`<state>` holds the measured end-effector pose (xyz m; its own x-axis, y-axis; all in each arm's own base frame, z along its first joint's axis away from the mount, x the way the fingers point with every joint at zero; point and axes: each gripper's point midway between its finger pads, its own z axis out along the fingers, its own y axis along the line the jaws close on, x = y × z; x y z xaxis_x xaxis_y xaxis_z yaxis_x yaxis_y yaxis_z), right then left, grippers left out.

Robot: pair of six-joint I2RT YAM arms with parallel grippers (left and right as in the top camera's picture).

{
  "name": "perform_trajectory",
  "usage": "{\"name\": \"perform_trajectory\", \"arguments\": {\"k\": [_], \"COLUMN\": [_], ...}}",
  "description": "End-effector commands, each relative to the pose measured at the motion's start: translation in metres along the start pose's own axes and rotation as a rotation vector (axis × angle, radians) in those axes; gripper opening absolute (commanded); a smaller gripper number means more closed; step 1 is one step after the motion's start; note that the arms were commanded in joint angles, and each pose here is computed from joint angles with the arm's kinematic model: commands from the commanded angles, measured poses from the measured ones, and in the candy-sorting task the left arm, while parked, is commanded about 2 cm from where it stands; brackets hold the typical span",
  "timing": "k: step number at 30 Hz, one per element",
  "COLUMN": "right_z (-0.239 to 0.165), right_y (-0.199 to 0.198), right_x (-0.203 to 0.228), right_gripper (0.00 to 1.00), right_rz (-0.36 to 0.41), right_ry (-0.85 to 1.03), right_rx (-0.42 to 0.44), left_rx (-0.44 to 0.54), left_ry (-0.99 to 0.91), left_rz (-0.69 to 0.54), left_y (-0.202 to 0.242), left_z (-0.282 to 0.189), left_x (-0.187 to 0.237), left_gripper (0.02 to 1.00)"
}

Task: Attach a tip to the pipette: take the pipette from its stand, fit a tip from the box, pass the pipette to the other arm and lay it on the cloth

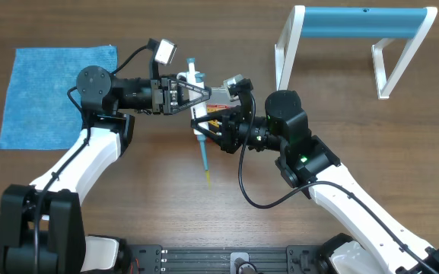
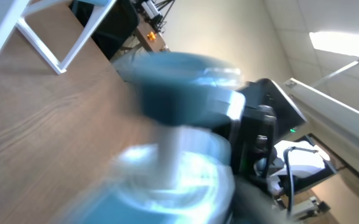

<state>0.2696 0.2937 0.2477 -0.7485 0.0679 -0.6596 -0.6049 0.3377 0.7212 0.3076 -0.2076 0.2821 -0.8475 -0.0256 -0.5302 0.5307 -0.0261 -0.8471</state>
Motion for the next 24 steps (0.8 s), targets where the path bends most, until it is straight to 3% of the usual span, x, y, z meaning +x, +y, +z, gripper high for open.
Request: {"name": "perform_trajectory", "arguments": {"k": [1, 7, 8, 9, 10, 17, 20, 24], "right_z": [-0.001, -0.001, -0.001, -0.001, -0.001, -0.015, -0.032, -0.052], "right_y": [0.006, 0.006, 0.006, 0.006, 0.006, -0.014, -0.028, -0.033], "right_x": [-0.004, -0.004, -0.004, -0.004, -0.004, -0.02, -0.033, -0.04], "right_gripper": [0.08, 0.08, 0.115, 0.371, 0.73, 0.761, 0.761, 0.761], "right_rz": [0.007, 0.007, 0.007, 0.007, 0.007, 0.022, 0.039, 0.052], "right_ry": [0.001, 0.0, 0.0, 0.0, 0.0, -0.047, -0.077, -0.072], "right_rx": [-0.019, -0.018, -0.018, -0.017, -0.017, 0.03, 0.042, -0.004], "left_rx": [-0.001, -0.021, -0.028, -0.035, -0.045, -0.158, -0.25, -0.357], "left_ry": [-0.008, -0.064, -0.082, -0.101, -0.119, -0.217, -0.32, -0.425], "left_rz": [0.051, 0.136, 0.135, 0.127, 0.109, 0.017, -0.032, -0.06], "left_y": [-0.003, 0.0, 0.001, 0.003, 0.006, 0.041, 0.062, 0.084], "left_z": [-0.002, -0.002, -0.002, -0.003, -0.003, -0.011, -0.034, -0.083], "left_x": [-0.006, -0.016, -0.019, -0.022, -0.025, -0.035, -0.049, -0.06], "left_gripper": [0.027, 0.027, 0.027, 0.029, 0.029, 0.027, 0.027, 0.027]}}
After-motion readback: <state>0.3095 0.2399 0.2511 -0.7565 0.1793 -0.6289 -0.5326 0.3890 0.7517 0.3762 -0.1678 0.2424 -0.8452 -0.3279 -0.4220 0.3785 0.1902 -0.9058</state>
